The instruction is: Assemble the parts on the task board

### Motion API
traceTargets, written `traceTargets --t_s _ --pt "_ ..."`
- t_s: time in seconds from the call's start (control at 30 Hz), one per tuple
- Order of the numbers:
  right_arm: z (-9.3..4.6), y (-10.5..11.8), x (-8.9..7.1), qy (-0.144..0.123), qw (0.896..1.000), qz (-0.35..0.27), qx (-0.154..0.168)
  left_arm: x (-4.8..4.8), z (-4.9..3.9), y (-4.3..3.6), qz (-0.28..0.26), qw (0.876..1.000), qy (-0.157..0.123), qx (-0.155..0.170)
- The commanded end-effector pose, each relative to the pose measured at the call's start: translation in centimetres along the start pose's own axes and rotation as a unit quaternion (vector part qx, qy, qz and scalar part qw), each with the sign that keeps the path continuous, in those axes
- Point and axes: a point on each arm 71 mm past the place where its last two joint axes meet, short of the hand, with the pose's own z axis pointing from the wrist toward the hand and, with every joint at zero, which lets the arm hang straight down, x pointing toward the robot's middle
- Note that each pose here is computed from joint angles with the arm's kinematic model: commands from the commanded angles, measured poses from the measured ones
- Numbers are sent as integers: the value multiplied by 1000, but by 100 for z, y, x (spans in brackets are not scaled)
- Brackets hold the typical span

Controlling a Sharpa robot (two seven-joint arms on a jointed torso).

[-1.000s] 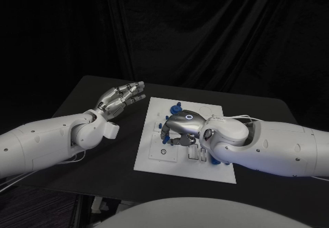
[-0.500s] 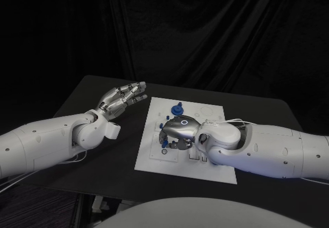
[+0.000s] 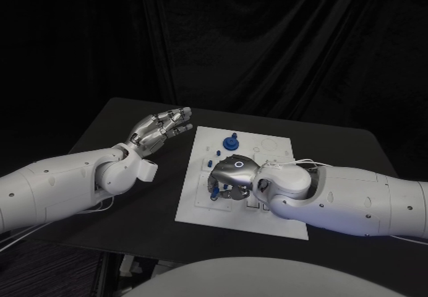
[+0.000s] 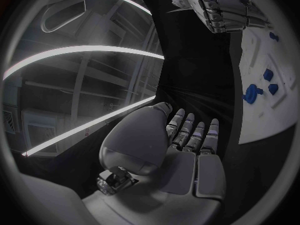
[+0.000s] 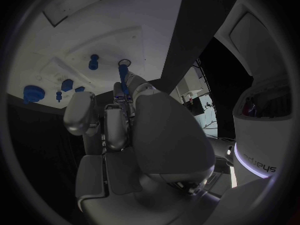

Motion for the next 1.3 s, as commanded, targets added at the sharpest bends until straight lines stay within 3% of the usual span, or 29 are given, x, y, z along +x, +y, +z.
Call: traceTargets --t_s 0.03,1.3 --pt "0 5 16 3 1000 -5 0 11 -2 -19 -6 1000 5 18" --pt "39 13 117 26 1000 -3 3 -3 -6 13 -6 1000 4 5"
